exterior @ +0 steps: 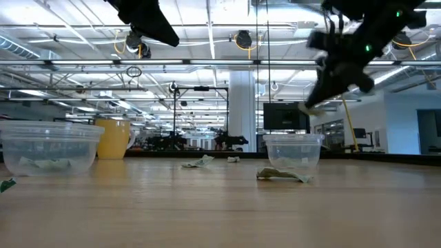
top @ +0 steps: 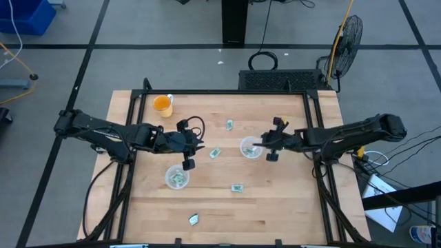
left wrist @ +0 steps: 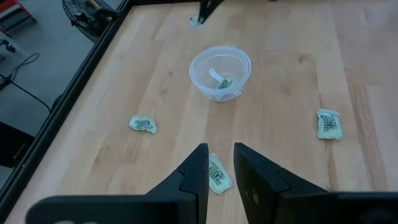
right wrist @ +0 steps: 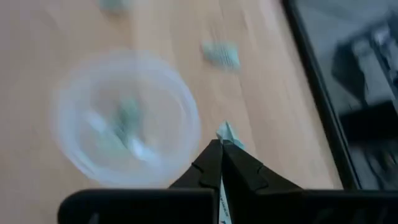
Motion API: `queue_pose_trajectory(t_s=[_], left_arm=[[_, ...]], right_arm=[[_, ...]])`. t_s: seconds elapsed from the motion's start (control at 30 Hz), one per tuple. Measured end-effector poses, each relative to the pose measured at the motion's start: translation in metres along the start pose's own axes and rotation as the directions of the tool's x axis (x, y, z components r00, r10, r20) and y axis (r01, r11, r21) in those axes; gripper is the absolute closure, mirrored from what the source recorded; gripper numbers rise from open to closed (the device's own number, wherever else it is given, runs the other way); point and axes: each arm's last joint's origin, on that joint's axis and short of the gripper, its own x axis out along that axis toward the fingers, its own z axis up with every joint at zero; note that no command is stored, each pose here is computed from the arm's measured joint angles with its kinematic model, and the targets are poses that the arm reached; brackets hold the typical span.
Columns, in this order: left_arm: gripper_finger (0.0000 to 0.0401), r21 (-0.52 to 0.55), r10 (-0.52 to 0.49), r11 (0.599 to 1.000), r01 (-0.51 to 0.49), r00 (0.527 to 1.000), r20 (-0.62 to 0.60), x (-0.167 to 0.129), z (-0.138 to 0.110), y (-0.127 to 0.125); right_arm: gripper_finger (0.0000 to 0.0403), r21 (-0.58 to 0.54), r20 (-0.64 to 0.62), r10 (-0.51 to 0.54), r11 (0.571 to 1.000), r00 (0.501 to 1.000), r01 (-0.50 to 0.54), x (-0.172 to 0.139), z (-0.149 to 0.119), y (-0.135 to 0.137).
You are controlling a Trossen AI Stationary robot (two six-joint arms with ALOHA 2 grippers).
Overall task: Pick and place Stevia / Truvia into bins
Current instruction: Put the white stevia packet into the top transparent container
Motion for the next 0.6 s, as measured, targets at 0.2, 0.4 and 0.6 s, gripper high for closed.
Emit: queue_pose_trajectory(t_s=[0.2, 0.4, 0.6], left_arm=[[0.032, -0.012, 0.0, 1.0, 0.0, 1.0, 0.0, 0.0, 0.0, 0.0], [0.032, -0.069, 0.0, 0.998, 0.0, 1.0, -0.001, 0.0, 0.0, 0.0], [0.032, -0.083, -0.001, 0.997, 0.001, 1.0, -0.001, 0.0, 0.0, 0.0]], right_arm=[[0.0402, -0.11, 0.166, 0.212, 0.974, 0.963, -0.196, 0.0, 0.02, 0.022], [0.0402, -0.167, 0.055, 0.221, 0.964, 0.974, -0.209, 0.028, 0.013, 0.039], [0.0403, -0.152, -0.052, 0.195, 0.968, 0.979, -0.201, 0.054, 0.003, 0.041]])
